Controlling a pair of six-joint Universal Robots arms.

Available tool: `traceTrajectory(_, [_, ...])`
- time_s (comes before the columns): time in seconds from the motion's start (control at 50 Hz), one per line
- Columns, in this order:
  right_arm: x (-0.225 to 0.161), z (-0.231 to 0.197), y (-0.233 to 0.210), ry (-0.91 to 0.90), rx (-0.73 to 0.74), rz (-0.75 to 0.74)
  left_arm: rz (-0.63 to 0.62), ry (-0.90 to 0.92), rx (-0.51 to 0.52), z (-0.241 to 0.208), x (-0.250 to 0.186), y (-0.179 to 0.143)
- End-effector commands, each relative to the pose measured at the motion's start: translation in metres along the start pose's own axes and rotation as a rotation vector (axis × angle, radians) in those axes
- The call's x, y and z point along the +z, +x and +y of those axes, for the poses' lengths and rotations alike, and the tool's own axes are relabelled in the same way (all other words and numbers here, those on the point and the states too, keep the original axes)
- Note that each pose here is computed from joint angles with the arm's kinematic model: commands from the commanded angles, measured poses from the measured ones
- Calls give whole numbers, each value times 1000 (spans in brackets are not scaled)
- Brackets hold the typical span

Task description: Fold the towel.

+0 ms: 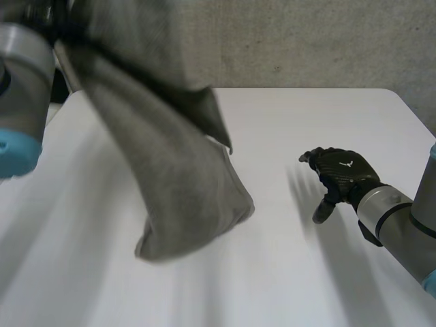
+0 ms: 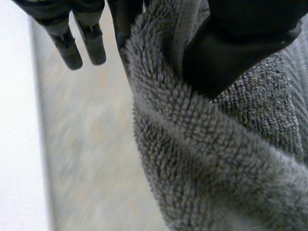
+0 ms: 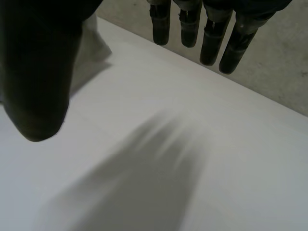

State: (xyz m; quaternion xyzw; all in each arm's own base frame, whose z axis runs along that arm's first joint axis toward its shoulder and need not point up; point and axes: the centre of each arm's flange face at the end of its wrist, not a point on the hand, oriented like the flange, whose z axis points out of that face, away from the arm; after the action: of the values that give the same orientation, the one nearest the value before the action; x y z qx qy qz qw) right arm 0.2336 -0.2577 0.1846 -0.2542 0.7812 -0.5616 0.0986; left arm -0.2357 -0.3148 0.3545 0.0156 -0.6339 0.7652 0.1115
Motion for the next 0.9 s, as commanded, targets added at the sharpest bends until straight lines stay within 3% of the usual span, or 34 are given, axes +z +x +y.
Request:
traceTrajectory(0.02, [-8, -8, -27, 22, -37, -80, -179, -386, 108, 121, -27, -73])
traceTrajectory(0.2, [-9, -15, -68, 46, -88, -198, -242, -447, 118, 132, -37, -96])
traceTrajectory(0.4, [2, -22, -95, 20, -160, -281, -79, -387, 141, 101, -50, -77])
traceTrajectory(0.62, [30, -27, -119, -14, -178, -337, 63, -429, 171, 109, -73, -70])
traceTrajectory(0.9, [61, 22, -146, -148, -194, -389, 68, -466, 164, 123, -82, -77])
